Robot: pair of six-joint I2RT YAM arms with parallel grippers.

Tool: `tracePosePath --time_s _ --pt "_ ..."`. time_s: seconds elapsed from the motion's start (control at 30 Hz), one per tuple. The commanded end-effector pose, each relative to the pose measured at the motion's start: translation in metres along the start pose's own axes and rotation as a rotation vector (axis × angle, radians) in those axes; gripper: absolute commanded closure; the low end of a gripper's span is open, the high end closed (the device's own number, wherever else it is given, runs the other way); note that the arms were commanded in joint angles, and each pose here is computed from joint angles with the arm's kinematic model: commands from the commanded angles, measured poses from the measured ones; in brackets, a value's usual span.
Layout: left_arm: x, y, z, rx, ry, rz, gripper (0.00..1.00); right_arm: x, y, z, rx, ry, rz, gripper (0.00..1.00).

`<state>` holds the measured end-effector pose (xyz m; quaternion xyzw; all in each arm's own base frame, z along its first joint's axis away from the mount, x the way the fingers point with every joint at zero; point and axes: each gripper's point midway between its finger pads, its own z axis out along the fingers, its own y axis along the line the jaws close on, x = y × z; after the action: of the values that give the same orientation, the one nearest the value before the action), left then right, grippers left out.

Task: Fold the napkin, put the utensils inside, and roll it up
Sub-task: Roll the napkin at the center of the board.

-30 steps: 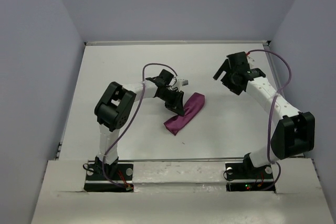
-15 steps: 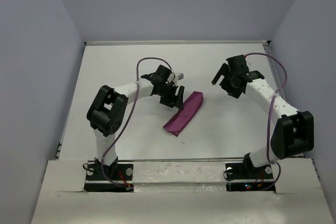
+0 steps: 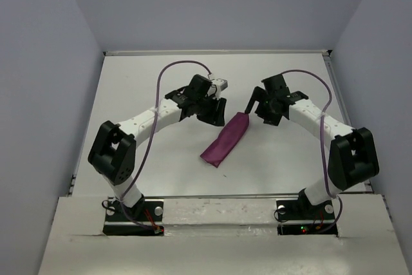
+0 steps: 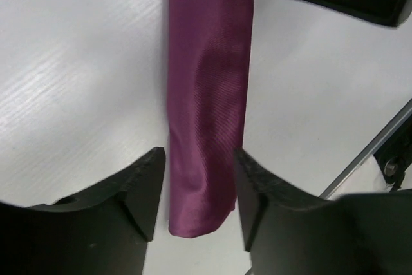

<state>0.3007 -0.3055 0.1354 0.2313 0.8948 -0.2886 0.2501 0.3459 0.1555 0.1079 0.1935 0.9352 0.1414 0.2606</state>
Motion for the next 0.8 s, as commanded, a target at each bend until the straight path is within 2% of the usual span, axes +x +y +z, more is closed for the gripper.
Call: tracePosePath --time_s 0.0,0.07,0.17,0.23,0.4,0.77 --pt "0.023 -0.022 0.007 -0.115 0.013 0.123 0.36 -0.022 -0.020 0.000 0.058 -0.084 0.046 0.05" --pt "0.025 -0.027 0.014 -0.163 0.007 0.153 0.29 -0.028 -0.032 -0.003 0.073 -0.091 0.069 0.04" --pt "0.028 -0.032 0.026 -0.254 -0.009 0.211 0.26 -0.035 -0.054 -0.006 0.098 -0.098 0.104 0.04" --pt "0.024 -0.036 0.031 -0.329 -0.037 0.258 0.26 -0.035 -0.059 -0.008 0.102 -0.100 0.103 0.04" --pt "0.037 -0.038 0.056 -0.457 -0.005 0.376 0.27 -0.037 -0.068 -0.009 0.116 -0.100 0.115 0.03" --pt "0.068 -0.035 0.085 -0.482 0.065 0.445 0.28 -0.039 -0.064 -0.010 0.105 -0.095 0.110 0.03"
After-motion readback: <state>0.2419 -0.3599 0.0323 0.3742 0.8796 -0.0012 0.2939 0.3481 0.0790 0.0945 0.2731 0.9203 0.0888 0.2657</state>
